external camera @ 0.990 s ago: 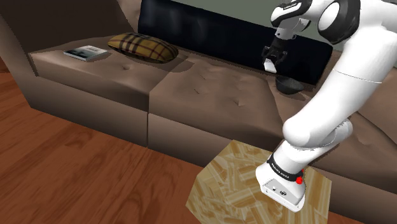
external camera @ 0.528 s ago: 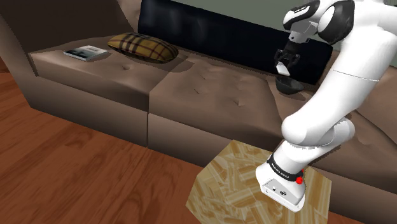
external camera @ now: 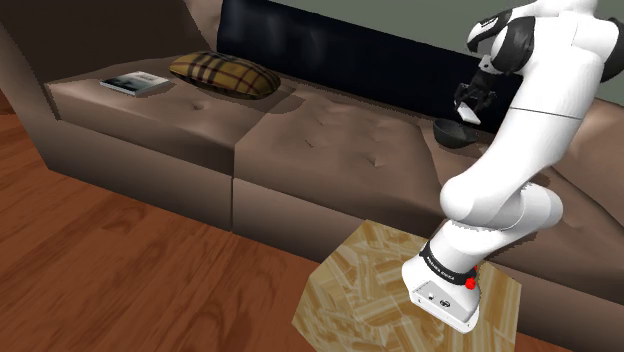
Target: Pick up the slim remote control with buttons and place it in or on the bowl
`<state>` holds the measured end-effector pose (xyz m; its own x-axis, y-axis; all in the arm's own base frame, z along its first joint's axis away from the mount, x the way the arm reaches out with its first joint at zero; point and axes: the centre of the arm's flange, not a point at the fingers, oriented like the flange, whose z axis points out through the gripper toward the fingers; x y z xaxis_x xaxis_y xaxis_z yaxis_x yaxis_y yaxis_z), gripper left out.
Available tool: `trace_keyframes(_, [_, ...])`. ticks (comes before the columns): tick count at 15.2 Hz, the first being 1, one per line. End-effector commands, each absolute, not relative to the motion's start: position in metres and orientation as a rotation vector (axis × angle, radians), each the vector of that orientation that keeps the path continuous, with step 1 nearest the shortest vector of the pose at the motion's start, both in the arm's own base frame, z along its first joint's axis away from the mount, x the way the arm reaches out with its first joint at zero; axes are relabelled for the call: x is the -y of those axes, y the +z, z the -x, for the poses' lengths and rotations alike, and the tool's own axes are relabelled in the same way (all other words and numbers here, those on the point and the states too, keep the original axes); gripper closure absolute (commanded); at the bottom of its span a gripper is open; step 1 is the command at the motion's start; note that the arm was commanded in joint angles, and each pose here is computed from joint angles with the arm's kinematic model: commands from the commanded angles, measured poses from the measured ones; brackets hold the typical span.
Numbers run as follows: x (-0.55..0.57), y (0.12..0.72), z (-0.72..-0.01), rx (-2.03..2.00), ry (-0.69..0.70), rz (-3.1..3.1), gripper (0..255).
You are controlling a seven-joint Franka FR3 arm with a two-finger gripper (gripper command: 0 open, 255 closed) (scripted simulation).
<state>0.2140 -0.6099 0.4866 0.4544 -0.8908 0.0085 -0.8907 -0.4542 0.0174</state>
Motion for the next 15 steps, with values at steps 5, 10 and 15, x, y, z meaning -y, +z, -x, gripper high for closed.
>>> trace_keyframes(5, [0.614, 0.458, -0.207, 1.628, -0.002, -2.664, 255])
trace_keyframes(10, [0.614, 0.432, -0.207, 1.628, -0.002, -2.664, 255])
trace_keyframes(15, [0.614, 0.417, -0.207, 1.628, -0.002, -2.664, 255])
